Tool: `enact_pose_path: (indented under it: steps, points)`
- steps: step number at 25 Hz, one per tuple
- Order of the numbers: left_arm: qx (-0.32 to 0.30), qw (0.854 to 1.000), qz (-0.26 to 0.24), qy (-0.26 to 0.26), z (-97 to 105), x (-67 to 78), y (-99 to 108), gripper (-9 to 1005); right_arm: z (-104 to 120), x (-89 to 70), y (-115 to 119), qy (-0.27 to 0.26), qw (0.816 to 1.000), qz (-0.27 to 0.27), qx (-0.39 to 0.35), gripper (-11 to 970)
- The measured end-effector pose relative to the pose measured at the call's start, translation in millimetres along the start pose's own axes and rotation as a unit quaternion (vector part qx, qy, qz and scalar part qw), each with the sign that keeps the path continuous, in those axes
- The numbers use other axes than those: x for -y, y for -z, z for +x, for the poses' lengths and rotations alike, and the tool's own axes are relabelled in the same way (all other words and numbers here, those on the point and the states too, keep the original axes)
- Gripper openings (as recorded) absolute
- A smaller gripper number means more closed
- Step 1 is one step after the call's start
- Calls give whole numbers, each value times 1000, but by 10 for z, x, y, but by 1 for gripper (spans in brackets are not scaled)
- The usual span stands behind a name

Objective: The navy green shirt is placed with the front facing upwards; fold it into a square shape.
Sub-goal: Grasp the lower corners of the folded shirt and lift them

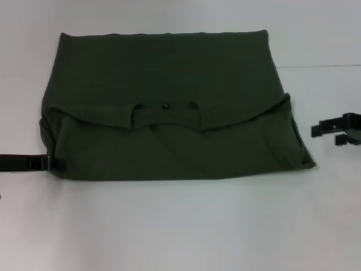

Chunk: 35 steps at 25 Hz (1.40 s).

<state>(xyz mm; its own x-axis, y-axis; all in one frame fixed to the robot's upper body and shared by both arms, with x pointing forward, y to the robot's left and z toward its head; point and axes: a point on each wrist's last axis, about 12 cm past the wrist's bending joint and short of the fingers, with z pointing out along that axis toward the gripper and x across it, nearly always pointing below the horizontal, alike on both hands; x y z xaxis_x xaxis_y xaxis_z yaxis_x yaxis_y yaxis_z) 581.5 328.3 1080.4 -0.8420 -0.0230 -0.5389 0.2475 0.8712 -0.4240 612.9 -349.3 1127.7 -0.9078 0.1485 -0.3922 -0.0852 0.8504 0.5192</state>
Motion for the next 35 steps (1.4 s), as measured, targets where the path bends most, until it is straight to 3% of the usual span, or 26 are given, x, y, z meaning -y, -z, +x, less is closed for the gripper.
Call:
enact_pose_path:
  steps: [5,11,15,35]
  points:
    - [0,1000,0,-3,-8,10,-2,22,-140,-137,-8,13,997,55,-55,837]
    - [2,1000,2,-8,-14,13,1,22,-166,-451,-271,48,994,57,-83,834]
    - [1,1000,3,-10,-18,18,7,22,-158,-569,-399,65,992,63,-88,815]
    - [3,1000,5,-16,-27,31,1,22,-80,-645,-571,77,991,68,-84,705]
